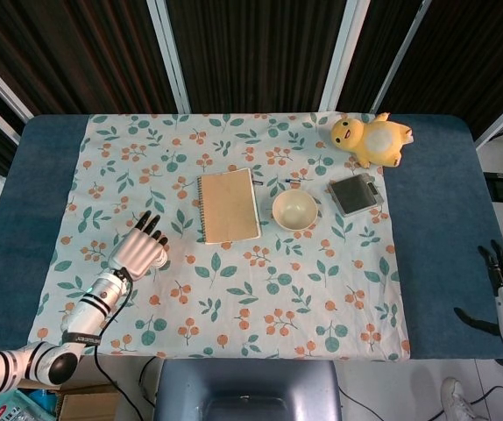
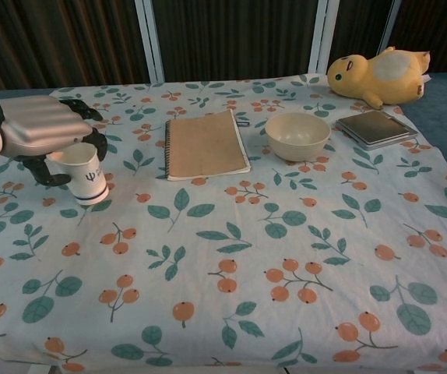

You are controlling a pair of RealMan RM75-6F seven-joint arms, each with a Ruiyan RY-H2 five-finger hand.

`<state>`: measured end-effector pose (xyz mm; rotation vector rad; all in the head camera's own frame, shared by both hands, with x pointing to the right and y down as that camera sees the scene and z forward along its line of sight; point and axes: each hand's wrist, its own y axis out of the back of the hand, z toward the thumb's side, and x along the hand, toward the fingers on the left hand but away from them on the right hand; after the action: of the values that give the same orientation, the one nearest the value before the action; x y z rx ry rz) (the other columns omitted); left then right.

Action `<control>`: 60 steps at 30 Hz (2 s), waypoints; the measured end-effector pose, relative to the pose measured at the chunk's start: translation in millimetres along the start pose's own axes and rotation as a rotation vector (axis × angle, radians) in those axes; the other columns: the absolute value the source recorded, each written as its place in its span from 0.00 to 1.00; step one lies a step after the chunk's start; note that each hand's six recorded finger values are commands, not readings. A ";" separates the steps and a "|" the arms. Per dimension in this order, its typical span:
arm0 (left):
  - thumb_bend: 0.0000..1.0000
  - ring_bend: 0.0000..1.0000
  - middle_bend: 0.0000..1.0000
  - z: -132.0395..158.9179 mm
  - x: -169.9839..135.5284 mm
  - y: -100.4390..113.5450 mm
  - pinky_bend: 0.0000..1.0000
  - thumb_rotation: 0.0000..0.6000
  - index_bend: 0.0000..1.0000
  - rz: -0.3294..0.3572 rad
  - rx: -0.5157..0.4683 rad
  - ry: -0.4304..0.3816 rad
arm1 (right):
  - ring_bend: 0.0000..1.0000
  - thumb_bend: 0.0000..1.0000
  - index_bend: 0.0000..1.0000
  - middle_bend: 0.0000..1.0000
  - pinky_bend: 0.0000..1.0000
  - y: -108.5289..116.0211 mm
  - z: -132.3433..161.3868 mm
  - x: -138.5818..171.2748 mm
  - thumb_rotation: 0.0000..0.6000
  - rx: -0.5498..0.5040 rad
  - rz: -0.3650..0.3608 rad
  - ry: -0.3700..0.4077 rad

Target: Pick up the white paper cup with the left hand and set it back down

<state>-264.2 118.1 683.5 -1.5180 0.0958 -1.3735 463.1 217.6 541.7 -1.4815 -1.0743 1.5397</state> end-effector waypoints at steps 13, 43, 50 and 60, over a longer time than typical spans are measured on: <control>0.36 0.05 0.35 4.1 3.7 15.1 0.03 1.00 0.36 0.128 -0.616 -0.038 | 0.00 0.09 0.00 0.00 0.00 1.2 0.5 -0.3 0.94 -0.010 -0.003 0.005; 0.35 0.00 0.00 -13.6 8.2 -51.9 0.04 1.00 0.00 0.093 -0.862 -0.033 | 0.00 0.09 0.00 0.00 0.00 3.2 0.5 0.1 0.94 -0.010 -0.005 0.011; 0.35 0.00 0.00 -5.9 5.1 -24.2 0.00 1.00 0.00 0.147 -0.572 -0.052 | 0.00 0.09 0.00 0.00 0.00 -0.5 -2.4 -0.5 0.94 -0.013 0.003 0.006; 0.35 0.00 0.00 21.5 19.8 15.4 0.00 1.00 0.00 0.142 -0.141 -0.026 | 0.00 0.09 0.00 0.00 0.00 -1.0 -8.5 0.0 0.94 -0.022 0.006 -0.003</control>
<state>-232.6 111.4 690.4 -1.6135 0.2844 -1.2546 471.5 218.7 542.8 -1.4986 -1.0931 1.5393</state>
